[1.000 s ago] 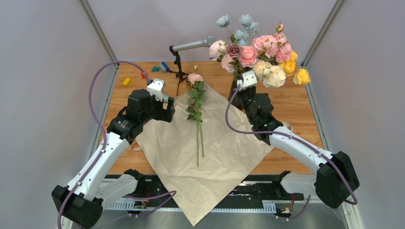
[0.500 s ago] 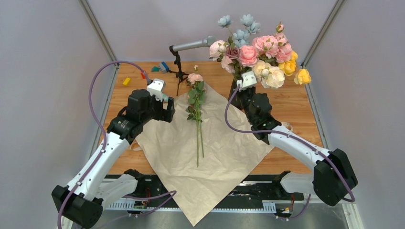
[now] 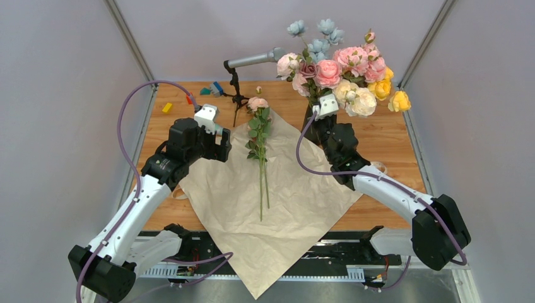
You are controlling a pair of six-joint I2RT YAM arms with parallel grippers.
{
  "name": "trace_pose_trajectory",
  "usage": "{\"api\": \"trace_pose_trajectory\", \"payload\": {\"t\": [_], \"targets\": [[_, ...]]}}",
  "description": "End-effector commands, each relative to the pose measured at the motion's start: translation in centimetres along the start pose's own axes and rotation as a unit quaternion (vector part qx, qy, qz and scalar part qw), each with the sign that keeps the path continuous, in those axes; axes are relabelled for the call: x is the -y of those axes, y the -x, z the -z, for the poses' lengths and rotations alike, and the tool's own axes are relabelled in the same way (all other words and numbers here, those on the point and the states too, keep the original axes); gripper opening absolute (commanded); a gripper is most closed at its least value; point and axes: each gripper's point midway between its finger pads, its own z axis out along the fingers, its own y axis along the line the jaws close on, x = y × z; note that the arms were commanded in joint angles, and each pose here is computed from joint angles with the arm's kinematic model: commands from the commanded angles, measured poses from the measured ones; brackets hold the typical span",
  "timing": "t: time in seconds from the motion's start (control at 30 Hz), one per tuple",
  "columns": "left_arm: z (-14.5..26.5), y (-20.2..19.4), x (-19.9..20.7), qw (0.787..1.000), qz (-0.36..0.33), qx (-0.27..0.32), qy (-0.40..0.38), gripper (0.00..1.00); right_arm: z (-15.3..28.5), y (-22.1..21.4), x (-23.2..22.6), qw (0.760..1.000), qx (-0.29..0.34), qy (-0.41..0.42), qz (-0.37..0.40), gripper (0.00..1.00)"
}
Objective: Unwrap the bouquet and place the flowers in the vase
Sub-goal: Insert the fake flower into the vase.
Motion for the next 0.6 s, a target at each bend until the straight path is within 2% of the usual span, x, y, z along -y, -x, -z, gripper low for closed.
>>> {"api": "trace_pose_trajectory", "payload": {"t": [0.0, 0.57], "targets": [[0.2, 0.6, 0.0, 1.0, -0.002, 0.015, -0.003, 1.0, 0.7, -5.0, -0.8, 0.997, -0.072, 0.014, 0.006, 0.0], [0.3, 0.6, 0.0, 1.0, -0.002, 0.016, -0.004, 1.0, 1.0, -6.0, -1.3, 0.996, -0.091, 0.024, 0.002, 0.0]]}}
